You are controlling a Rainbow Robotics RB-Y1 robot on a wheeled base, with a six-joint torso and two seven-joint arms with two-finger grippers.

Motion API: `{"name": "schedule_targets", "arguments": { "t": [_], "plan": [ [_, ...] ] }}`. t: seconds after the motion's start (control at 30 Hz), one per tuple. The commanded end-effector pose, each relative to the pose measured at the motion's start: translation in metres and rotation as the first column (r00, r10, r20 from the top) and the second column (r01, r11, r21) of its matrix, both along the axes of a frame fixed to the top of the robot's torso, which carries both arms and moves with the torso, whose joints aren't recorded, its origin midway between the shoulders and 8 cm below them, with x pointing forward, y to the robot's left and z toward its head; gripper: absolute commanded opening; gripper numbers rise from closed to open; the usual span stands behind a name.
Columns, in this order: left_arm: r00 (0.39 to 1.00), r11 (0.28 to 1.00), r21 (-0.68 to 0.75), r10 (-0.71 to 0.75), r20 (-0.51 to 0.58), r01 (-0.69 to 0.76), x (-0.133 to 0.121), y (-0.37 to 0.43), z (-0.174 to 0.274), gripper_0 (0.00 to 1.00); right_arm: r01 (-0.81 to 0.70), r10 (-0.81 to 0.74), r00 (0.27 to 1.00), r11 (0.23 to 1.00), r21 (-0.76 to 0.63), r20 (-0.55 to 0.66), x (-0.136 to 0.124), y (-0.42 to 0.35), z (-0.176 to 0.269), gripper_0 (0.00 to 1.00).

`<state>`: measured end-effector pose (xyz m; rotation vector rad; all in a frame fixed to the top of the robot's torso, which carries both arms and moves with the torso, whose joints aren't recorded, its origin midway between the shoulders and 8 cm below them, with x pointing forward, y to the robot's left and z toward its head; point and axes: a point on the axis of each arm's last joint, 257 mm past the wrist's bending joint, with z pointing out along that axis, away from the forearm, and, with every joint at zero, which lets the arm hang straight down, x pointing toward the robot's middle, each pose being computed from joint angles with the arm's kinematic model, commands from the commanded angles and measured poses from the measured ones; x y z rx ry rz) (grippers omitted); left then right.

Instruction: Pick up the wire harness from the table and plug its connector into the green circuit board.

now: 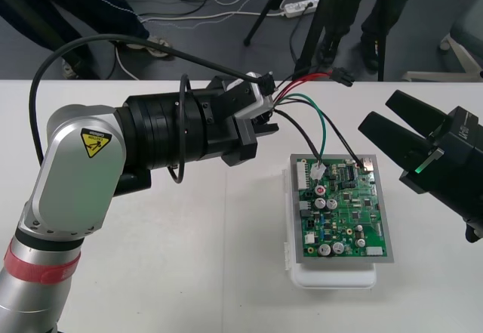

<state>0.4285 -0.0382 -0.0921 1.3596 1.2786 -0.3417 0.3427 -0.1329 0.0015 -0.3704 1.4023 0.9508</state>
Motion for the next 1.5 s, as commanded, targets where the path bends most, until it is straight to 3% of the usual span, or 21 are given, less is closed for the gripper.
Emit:
{"name": "schedule_targets", "arguments": {
  "t": [0.03, 0.63, 1.5],
  "plan": [
    [0.999, 0.999, -0.041, 0.007, 0.052, -0.005, 0.006, -0.009, 0.03, 0.0, -0.042, 0.04, 0.999, 0.997, 0.065, 0.029, -0.009, 0.018, 0.023, 1.0],
    [0.997, 0.999, -0.021, 0.029, 0.073, -0.027, 0.012, -0.006, 0.029, 0.0, -0.021, 0.012, 0.996, 0.994, 0.107, 0.083, 0.006, 0.024, 0.036, 1.0],
    [0.997, 0.999, -0.03, 0.031, 0.069, -0.029, 0.011, -0.012, 0.03, 0.0, 0.03, -0.038, 0.995, 0.996, 0.087, 0.089, 0.039, 0.026, 0.018, 1.0]
  ]
}}
